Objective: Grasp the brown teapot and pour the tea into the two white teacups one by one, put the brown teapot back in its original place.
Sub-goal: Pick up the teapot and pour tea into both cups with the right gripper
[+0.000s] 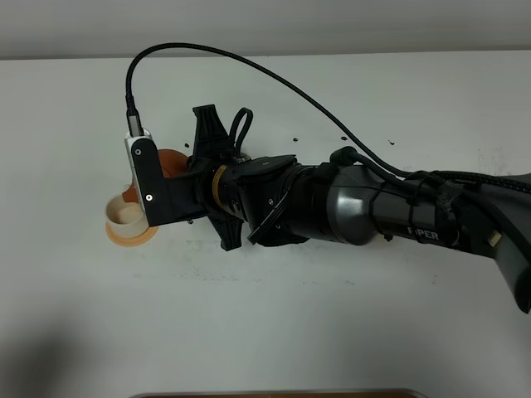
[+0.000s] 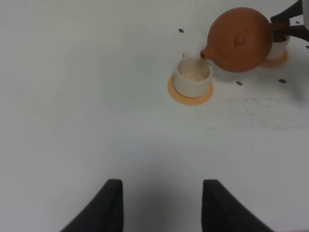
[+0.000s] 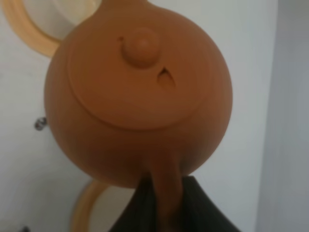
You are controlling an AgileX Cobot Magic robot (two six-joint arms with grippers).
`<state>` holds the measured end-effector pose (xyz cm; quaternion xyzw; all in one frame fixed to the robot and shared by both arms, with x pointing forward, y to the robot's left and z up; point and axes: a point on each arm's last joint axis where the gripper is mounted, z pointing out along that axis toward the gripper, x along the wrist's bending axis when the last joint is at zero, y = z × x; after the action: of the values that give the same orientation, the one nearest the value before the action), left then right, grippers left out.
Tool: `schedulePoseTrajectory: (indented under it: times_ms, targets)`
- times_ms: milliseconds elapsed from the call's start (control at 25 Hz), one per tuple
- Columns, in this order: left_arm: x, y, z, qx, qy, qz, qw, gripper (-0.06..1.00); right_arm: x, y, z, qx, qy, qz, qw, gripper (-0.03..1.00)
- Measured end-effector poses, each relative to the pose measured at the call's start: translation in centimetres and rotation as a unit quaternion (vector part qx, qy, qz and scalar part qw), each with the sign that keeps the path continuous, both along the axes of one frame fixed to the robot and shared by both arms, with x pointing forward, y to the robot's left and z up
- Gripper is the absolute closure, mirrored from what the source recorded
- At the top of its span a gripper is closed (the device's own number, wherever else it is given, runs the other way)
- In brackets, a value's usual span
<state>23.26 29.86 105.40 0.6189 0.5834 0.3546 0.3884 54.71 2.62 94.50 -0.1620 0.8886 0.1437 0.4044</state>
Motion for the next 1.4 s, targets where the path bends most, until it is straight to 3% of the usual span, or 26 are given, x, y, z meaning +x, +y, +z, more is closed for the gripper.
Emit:
schedulePoseTrajectory:
  times_ms: [1400]
  targets:
    - [0.0,0.0,0.0,0.0,0.0,0.0,1.0,0.54,0.6,0.5,-0.1,-0.072,-0.073,0.075,0.992,0.85]
